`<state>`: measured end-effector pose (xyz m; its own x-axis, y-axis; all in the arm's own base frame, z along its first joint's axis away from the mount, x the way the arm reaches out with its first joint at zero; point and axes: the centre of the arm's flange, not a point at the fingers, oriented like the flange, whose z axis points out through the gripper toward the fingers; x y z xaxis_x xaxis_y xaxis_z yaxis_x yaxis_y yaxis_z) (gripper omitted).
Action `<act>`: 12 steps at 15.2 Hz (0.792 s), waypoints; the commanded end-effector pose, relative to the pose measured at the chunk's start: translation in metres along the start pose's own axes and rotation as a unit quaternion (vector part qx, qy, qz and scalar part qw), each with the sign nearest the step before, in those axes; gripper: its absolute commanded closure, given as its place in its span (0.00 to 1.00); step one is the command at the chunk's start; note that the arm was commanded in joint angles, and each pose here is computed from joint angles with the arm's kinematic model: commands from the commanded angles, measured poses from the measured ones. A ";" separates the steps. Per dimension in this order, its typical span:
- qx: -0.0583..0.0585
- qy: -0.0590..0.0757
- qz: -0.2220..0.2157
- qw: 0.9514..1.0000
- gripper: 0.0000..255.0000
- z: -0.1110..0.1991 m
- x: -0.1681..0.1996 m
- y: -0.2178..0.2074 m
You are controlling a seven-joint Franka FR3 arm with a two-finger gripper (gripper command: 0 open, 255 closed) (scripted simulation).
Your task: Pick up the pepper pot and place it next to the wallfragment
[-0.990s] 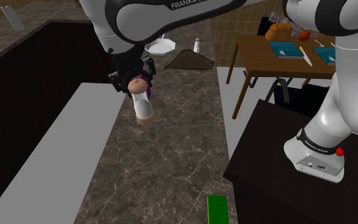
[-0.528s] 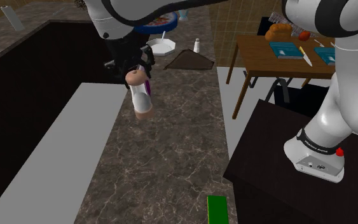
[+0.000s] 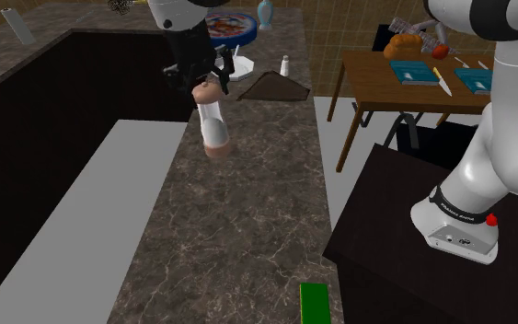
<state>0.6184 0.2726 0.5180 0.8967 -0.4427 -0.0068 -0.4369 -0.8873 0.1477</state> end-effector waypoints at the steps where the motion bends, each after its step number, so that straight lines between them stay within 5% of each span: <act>1: 0.000 0.000 0.000 1.000 1.00 0.006 0.010 0.022; 12: 0.000 0.000 0.000 1.000 1.00 0.025 0.073 0.152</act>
<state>0.6167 0.1198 0.5172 0.8964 -0.4431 -0.0067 -0.4373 -0.8870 0.1481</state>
